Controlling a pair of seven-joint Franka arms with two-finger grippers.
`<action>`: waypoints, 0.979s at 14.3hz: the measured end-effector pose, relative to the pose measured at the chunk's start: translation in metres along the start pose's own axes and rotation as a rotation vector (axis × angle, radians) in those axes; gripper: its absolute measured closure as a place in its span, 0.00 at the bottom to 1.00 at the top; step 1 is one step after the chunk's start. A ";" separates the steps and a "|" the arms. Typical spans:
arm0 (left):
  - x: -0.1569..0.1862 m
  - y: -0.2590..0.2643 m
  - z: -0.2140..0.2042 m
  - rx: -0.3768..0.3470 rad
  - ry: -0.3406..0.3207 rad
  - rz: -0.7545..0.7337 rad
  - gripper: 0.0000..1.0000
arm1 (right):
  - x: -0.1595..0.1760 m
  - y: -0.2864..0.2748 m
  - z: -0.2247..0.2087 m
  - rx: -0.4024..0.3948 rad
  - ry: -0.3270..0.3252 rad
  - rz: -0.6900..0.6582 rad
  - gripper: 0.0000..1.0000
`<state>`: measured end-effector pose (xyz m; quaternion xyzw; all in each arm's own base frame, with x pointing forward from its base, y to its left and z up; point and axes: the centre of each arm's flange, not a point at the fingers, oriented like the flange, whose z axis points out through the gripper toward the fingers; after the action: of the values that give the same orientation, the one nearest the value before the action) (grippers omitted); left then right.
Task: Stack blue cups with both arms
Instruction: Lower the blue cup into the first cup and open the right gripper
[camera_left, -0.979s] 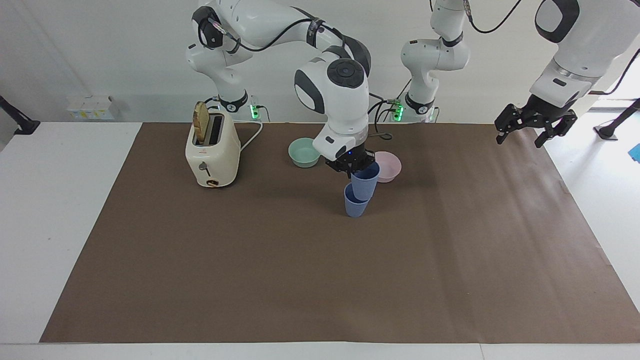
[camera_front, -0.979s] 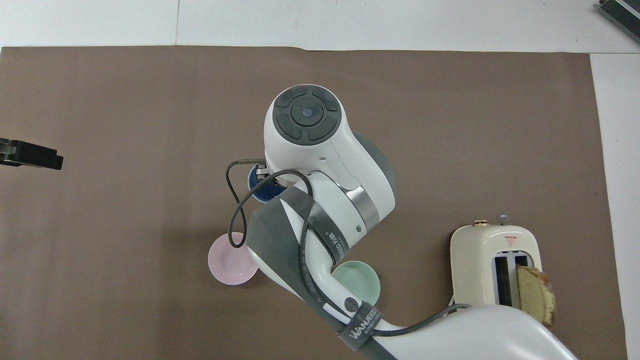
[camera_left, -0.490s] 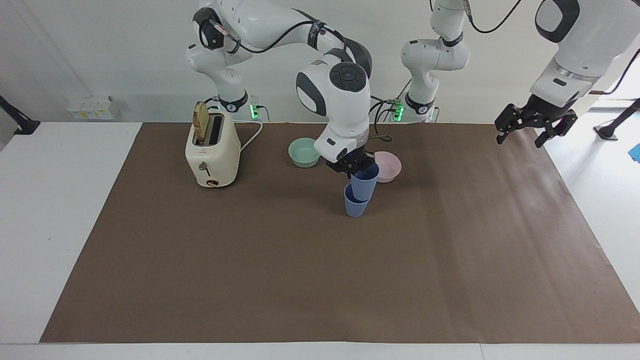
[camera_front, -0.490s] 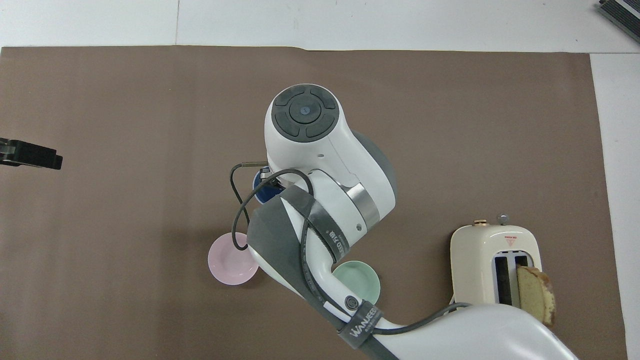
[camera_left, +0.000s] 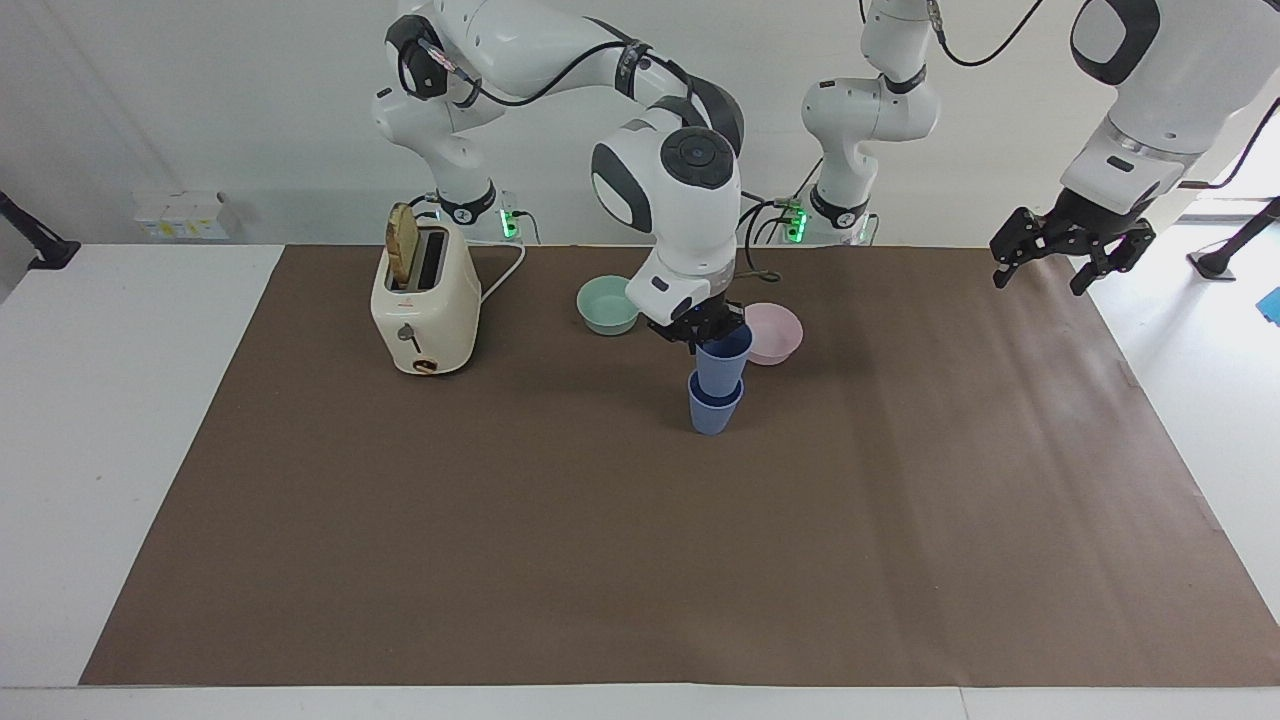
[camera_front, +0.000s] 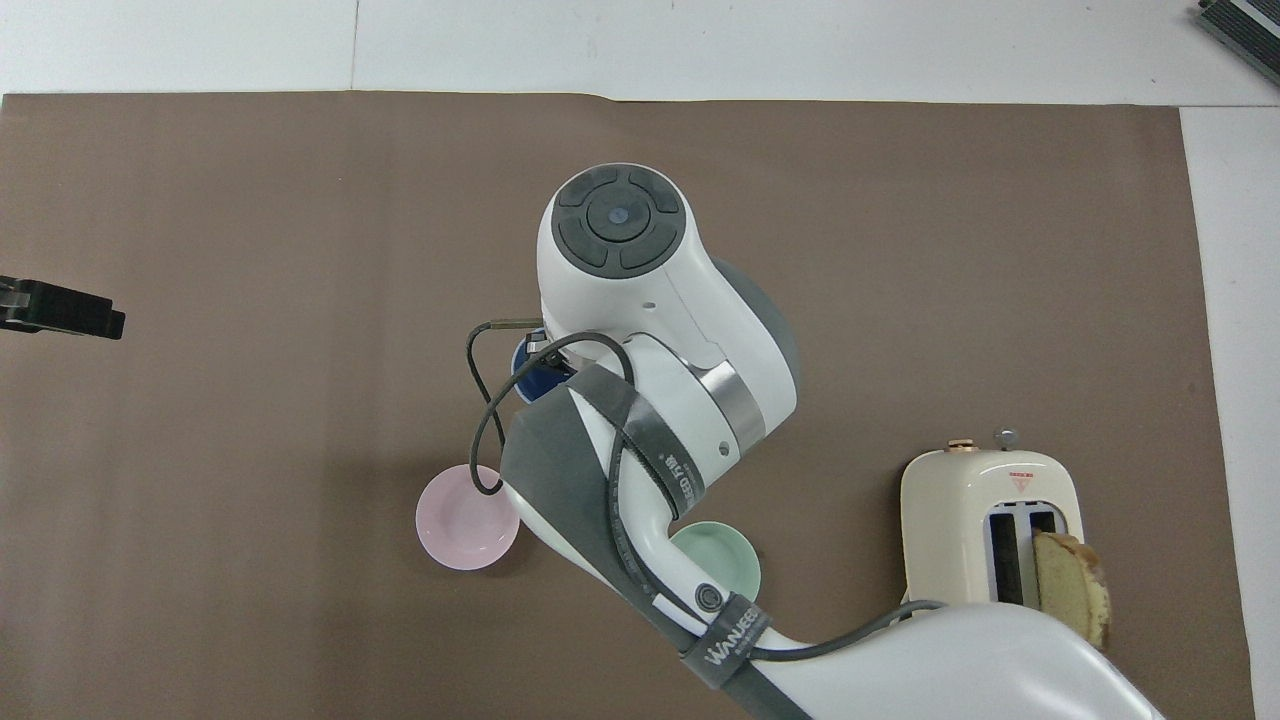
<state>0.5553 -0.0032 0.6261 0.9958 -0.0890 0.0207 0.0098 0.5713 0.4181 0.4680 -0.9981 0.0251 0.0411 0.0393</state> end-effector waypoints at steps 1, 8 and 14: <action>0.000 0.000 0.000 0.000 0.000 0.000 0.00 | 0.003 0.001 0.002 0.007 0.009 0.004 0.94; 0.000 0.000 0.000 0.000 0.000 0.000 0.00 | 0.007 0.001 0.033 0.008 0.005 0.007 0.94; 0.000 0.000 0.000 0.000 -0.001 0.000 0.00 | 0.002 -0.002 0.050 0.001 -0.006 -0.001 0.86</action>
<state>0.5551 -0.0031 0.6262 0.9958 -0.0889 0.0204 0.0098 0.5692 0.4238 0.4182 -0.9979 0.0246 0.0441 0.0399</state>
